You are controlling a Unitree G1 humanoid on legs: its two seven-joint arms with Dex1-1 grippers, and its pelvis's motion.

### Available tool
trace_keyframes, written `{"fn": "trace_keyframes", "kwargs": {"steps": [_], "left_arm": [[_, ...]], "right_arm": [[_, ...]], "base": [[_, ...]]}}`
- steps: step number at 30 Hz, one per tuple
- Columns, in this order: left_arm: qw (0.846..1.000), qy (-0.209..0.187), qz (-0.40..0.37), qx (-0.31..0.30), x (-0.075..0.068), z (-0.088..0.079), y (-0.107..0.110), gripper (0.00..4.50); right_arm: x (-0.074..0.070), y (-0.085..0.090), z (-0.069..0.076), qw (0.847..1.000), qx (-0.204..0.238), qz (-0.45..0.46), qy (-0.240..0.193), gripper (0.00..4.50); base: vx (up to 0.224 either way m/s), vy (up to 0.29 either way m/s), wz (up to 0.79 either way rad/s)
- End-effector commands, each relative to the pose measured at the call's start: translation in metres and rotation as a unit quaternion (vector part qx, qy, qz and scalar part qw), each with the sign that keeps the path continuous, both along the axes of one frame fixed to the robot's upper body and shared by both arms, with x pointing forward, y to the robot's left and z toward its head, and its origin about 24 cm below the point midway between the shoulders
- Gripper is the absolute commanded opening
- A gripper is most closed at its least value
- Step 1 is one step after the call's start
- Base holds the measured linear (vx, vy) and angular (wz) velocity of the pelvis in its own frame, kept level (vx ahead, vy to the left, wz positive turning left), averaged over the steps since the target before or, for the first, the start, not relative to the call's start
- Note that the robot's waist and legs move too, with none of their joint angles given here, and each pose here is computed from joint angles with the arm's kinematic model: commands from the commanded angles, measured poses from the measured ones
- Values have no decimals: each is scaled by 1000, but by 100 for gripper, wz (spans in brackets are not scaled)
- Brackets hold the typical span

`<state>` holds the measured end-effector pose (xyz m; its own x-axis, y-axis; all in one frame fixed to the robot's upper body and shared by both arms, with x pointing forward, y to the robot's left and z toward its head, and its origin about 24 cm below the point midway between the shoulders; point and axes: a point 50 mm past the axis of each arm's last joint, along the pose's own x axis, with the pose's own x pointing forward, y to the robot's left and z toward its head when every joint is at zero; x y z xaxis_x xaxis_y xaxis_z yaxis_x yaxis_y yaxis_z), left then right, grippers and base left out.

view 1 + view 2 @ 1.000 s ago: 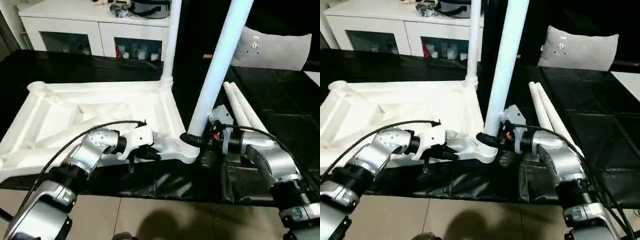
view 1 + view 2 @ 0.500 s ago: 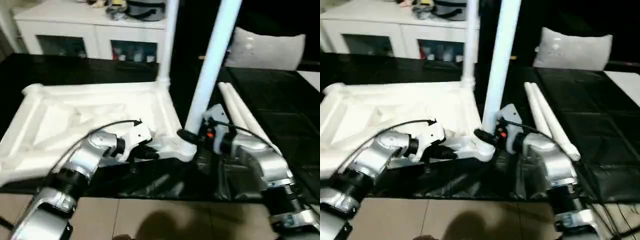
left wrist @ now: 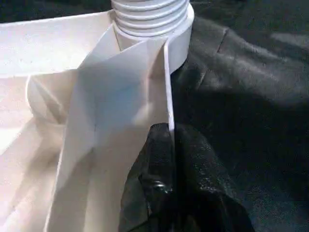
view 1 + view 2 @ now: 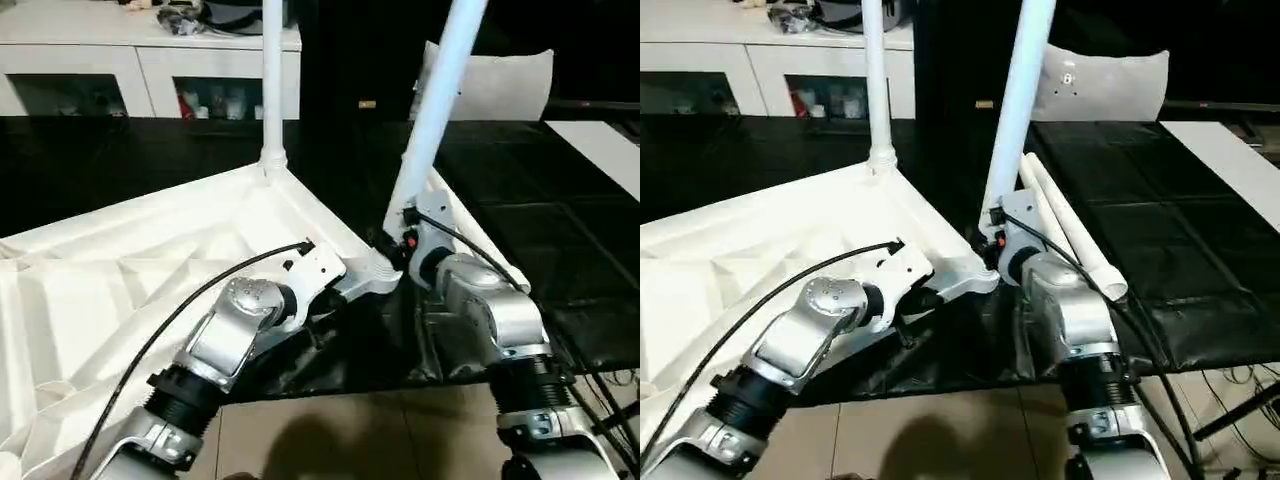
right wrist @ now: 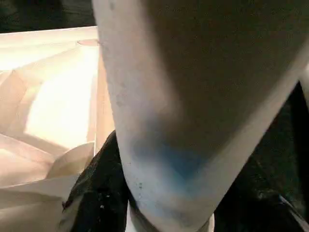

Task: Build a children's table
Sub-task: Rotate leg to tighten

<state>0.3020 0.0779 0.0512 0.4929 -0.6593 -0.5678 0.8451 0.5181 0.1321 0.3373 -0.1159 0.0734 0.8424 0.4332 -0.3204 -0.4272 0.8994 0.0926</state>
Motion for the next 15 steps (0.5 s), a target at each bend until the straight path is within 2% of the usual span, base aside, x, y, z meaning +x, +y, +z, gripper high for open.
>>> {"fn": "trace_keyframes", "kwargs": {"steps": [1,2,3,4,6,9,12,15], "left_arm": [[998,-53,-20,2,3,19,-4,0],[998,-53,-17,4,4,20,-2,0],[998,-54,-16,4,4,21,-1,0],[998,-54,-16,4,5,21,0,0],[998,-54,-15,5,6,21,5,0],[998,-55,-15,8,8,22,12,0],[998,-59,-6,-4,14,25,22,0],[998,-58,-9,4,16,23,29,0]], "right_arm": [[-8,3,-29,997,-7,6,72,187],[-8,3,-29,998,-4,8,69,222],[-7,3,-29,998,-3,10,65,222],[-7,3,-29,998,-2,9,64,260],[-5,2,-29,998,3,12,58,267],[-5,-1,-28,999,7,15,50,301],[-4,-6,-18,999,6,51,16,313],[-7,-12,-12,996,13,89,2,350]], "base": [[0,0,0],[0,0,0],[0,0,0],[0,0,0],[0,0,0],[0,0,0],[0,0,0],[0,0,0]]}}
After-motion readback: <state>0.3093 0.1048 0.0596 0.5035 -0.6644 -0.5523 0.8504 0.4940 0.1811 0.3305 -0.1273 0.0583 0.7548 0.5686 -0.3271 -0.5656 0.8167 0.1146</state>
